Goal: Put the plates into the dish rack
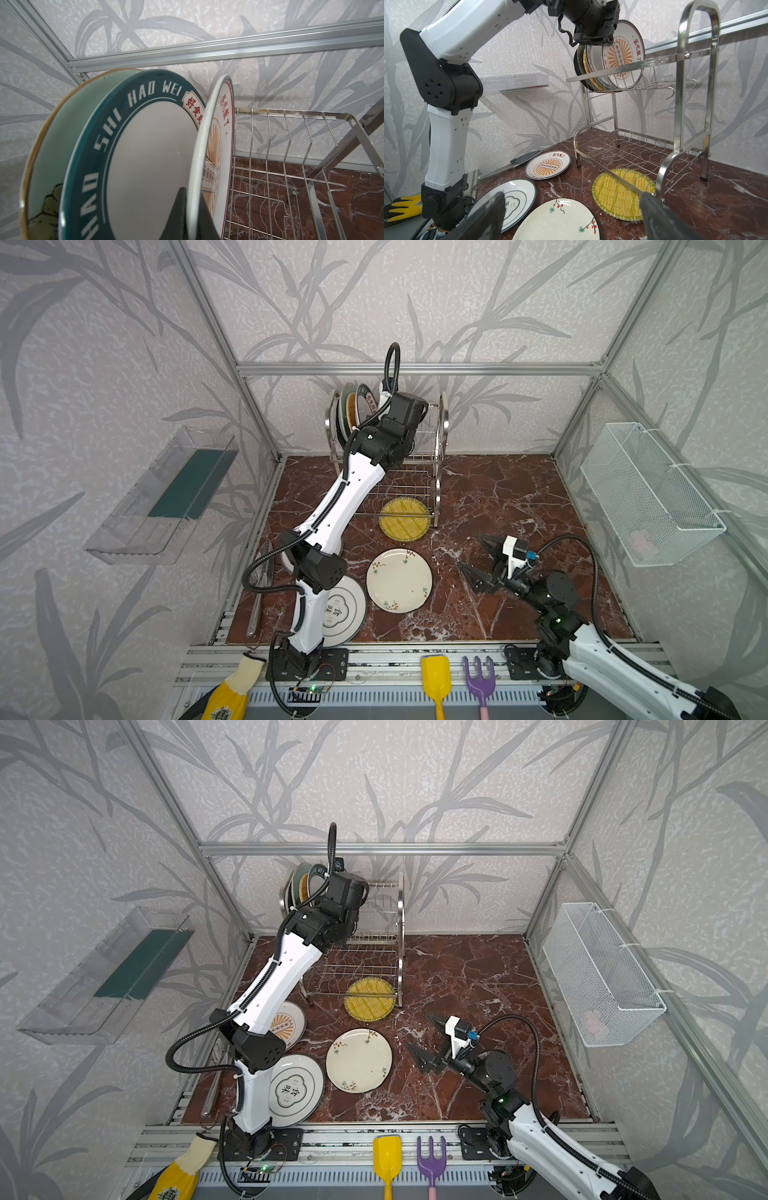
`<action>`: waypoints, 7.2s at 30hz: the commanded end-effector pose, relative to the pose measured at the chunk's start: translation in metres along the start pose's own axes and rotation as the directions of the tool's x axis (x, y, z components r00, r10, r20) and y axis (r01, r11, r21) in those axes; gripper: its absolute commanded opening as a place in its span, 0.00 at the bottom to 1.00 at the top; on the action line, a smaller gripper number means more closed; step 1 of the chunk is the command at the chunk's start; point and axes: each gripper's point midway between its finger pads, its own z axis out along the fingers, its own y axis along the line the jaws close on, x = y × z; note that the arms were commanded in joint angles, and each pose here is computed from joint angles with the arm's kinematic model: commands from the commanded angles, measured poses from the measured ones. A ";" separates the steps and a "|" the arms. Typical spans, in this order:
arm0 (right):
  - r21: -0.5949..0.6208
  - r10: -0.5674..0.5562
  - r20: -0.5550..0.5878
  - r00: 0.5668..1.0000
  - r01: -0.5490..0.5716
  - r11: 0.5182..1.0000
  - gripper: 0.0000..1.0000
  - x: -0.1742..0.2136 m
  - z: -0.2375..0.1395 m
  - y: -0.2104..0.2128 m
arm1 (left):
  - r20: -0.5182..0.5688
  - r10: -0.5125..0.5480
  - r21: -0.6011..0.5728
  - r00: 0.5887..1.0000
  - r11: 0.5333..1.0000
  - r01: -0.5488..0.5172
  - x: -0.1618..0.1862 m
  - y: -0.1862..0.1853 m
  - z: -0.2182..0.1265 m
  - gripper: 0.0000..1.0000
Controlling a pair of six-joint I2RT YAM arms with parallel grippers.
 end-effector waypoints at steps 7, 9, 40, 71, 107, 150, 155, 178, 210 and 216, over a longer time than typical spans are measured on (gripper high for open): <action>-0.005 -0.012 0.053 0.999 0.012 1.000 0.99 -0.021 0.003 0.004 | -0.015 -0.008 -0.013 1.000 1.000 0.008 0.005 0.011 -0.010 0.18; -0.004 -0.012 0.051 0.999 0.012 1.000 0.99 -0.021 0.003 0.003 | -0.012 -0.010 -0.015 1.000 1.000 0.010 0.005 0.012 -0.010 0.18; 0.074 0.029 0.015 0.999 -0.030 0.997 0.99 -0.013 0.005 -0.011 | 0.056 -0.089 0.164 0.994 0.983 0.079 -0.045 0.038 -0.062 0.61; 0.331 0.266 -0.271 0.925 -0.170 0.928 0.99 0.056 0.022 -0.058 | -0.361 -0.158 0.706 0.919 0.597 0.380 0.192 0.099 -0.225 0.94; 0.558 0.716 -0.498 0.489 -0.451 0.697 0.58 0.237 0.057 -0.019 | -0.701 -0.341 0.570 0.626 0.260 0.779 0.271 0.083 -0.142 0.94; 0.603 0.851 -0.215 0.479 -0.620 0.502 0.00 0.172 0.038 -0.047 | -0.685 -0.412 0.533 0.601 0.280 0.799 0.274 0.094 -0.132 0.94; 0.603 0.867 -0.163 0.470 -0.648 0.465 0.00 0.143 0.027 -0.054 | -0.690 -0.437 0.507 0.577 0.277 0.816 0.280 0.093 -0.129 0.93; 0.483 0.892 0.027 0.452 -0.787 0.384 0.00 0.051 0.008 -0.070 | -0.804 -0.214 0.504 0.555 0.250 0.826 0.320 -0.046 -0.169 0.80; 0.498 0.792 -0.066 0.607 -0.667 0.554 0.81 0.029 0.010 -0.076 | -0.786 -0.419 0.410 0.455 0.197 0.890 0.287 -0.044 -0.183 0.00; 0.521 0.669 -0.140 0.730 -0.520 0.677 0.99 0.013 0.017 -0.098 | -0.616 -0.425 0.496 0.663 0.445 0.746 0.265 0.021 -0.194 0.00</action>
